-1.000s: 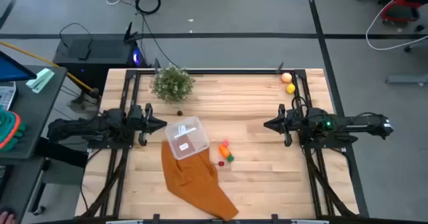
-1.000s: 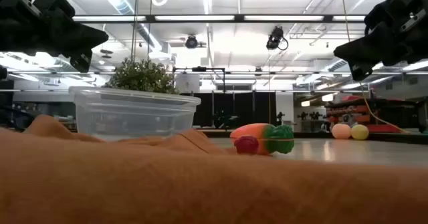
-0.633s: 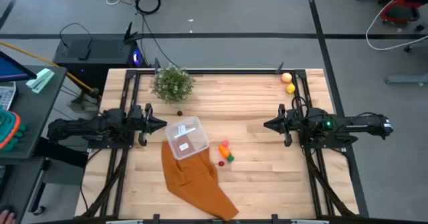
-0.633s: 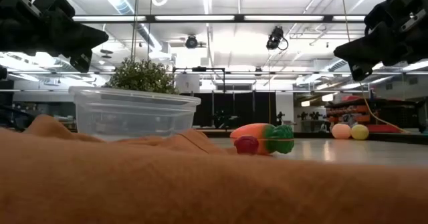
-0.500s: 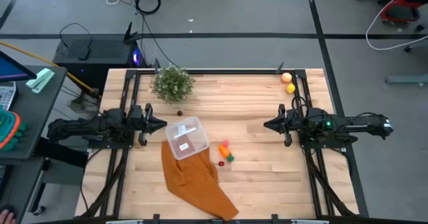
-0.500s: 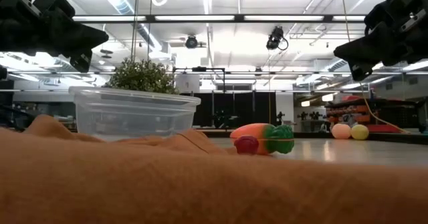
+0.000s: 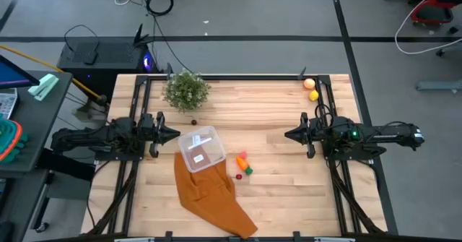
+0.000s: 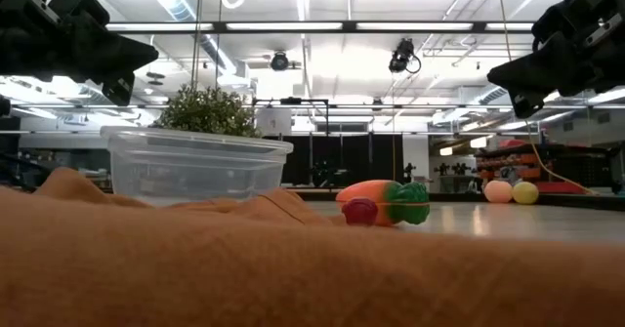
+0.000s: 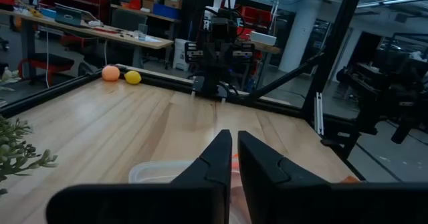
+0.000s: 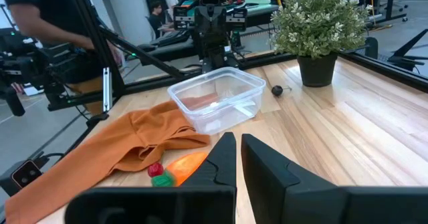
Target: Pick and placing Produce into tupperware
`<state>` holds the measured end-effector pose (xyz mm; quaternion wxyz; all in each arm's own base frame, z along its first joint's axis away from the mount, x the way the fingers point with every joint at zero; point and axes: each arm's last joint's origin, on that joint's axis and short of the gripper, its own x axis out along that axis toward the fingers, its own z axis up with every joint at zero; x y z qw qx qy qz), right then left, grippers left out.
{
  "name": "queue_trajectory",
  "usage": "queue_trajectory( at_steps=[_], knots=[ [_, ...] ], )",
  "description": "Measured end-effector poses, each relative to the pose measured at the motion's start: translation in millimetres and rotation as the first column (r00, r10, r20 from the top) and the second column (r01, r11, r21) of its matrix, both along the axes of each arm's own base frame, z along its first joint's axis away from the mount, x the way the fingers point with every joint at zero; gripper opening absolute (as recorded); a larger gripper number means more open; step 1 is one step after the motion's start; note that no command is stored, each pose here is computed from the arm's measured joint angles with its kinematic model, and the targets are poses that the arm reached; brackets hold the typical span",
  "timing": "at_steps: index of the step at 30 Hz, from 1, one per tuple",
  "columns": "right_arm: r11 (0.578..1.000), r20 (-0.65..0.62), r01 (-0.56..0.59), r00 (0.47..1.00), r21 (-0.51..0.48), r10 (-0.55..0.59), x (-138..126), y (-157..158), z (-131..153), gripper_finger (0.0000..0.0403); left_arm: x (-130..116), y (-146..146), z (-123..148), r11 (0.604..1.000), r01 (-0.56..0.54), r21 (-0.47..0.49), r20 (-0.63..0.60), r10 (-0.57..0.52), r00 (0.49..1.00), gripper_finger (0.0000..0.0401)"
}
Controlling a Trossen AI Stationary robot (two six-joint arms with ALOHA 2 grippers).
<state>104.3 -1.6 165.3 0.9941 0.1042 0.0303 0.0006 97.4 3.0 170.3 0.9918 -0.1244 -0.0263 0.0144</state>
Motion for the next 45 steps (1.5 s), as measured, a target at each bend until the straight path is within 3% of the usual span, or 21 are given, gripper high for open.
queue_trajectory(
  at_steps=[45],
  knots=[
    [1.0, 0.0, 0.001, 1.0, 0.0, -0.001, 0.0, 0.0, 0.0, 0.0, 0.0, 0.0, 0.0, 1.0, 0.0, 0.0, 0.0, 0.0, 1.0, 0.0037]
  ],
)
